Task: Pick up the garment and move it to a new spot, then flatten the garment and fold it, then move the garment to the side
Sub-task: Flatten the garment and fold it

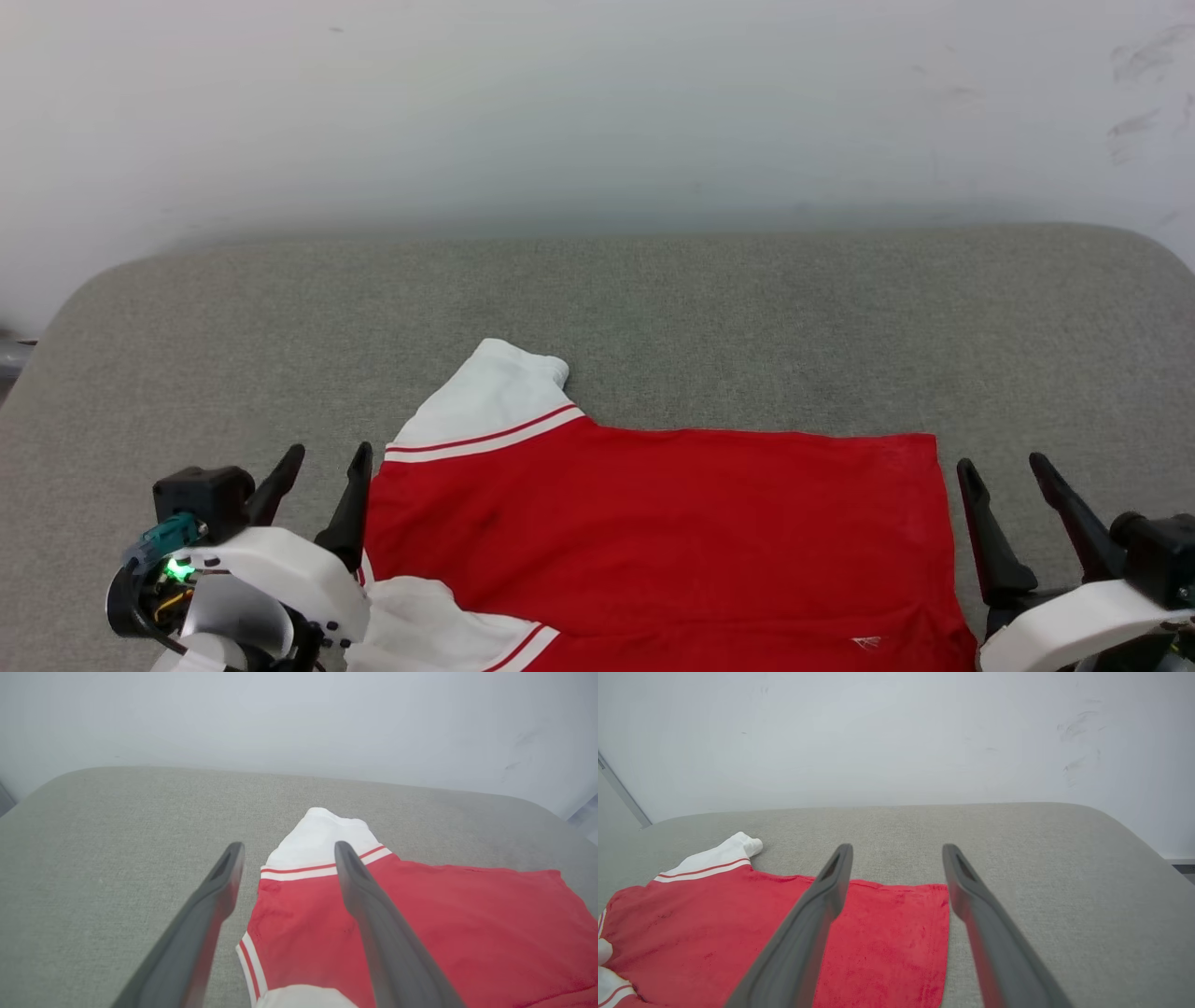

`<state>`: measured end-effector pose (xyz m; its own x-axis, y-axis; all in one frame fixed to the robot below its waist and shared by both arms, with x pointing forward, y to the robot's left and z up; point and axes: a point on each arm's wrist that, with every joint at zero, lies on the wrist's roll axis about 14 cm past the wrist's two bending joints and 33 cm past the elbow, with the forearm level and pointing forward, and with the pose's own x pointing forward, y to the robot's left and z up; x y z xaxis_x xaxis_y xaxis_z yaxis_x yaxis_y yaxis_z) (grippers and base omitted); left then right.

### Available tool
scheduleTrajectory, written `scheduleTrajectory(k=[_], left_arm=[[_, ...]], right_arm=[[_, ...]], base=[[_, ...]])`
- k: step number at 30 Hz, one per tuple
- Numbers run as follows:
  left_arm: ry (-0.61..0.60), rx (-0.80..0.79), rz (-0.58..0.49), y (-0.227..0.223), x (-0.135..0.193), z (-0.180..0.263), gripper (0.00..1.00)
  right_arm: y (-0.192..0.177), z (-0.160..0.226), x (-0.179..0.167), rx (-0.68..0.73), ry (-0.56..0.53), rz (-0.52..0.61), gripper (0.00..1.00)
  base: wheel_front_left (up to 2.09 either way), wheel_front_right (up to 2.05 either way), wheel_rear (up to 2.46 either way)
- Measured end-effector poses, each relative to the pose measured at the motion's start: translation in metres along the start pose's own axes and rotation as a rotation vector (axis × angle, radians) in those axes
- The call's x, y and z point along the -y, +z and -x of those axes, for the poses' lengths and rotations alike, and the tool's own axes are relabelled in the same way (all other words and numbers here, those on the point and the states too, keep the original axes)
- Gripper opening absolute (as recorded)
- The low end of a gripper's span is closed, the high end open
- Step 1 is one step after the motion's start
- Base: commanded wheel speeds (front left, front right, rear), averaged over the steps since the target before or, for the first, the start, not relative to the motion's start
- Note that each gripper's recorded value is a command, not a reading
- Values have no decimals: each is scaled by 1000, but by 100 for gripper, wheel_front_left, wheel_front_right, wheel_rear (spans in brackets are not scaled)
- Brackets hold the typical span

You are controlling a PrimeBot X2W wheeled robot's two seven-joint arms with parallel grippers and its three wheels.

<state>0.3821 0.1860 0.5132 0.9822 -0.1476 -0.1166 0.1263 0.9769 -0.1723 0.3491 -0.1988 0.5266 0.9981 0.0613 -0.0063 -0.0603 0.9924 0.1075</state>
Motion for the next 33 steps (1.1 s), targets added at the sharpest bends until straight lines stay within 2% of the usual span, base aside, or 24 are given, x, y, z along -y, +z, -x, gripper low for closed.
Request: scheduleTrajectory(k=[8,14,18,21,22,23,24,25,33], left_arm=[[-38,91,-13,19,8,-50,100],[-95,34,-23,14,13,-104,100],[-145,-98,-16,-2,15,-138,100],[-169,-255,-10,-23,13,-158,100],[-169,-255,-10,-23,13,-158,100],[-176,-320,-8,-32,12,-163,100],[-186,-448,3,-49,10,-169,100],[-186,-448,3,-49,10,-169,100],[-222,-796,12,-90,11,-183,100]], right_arm=[[19,-25,5,52,-19,26,100],[21,-50,13,65,-37,40,100],[11,-60,20,37,-57,38,100],[0,-63,29,10,-82,32,100],[0,-63,29,10,-82,32,100],[-3,-63,31,0,-90,31,100],[-9,-63,36,-15,-106,28,100],[-9,-63,36,-15,-106,28,100],[-31,-56,55,-67,-174,9,100]], base=[[0,0,0],[0,0,0],[0,0,0],[0,0,0],[0,0,0],[0,0,0],[0,0,0],[0,0,0],[0,0,0]])
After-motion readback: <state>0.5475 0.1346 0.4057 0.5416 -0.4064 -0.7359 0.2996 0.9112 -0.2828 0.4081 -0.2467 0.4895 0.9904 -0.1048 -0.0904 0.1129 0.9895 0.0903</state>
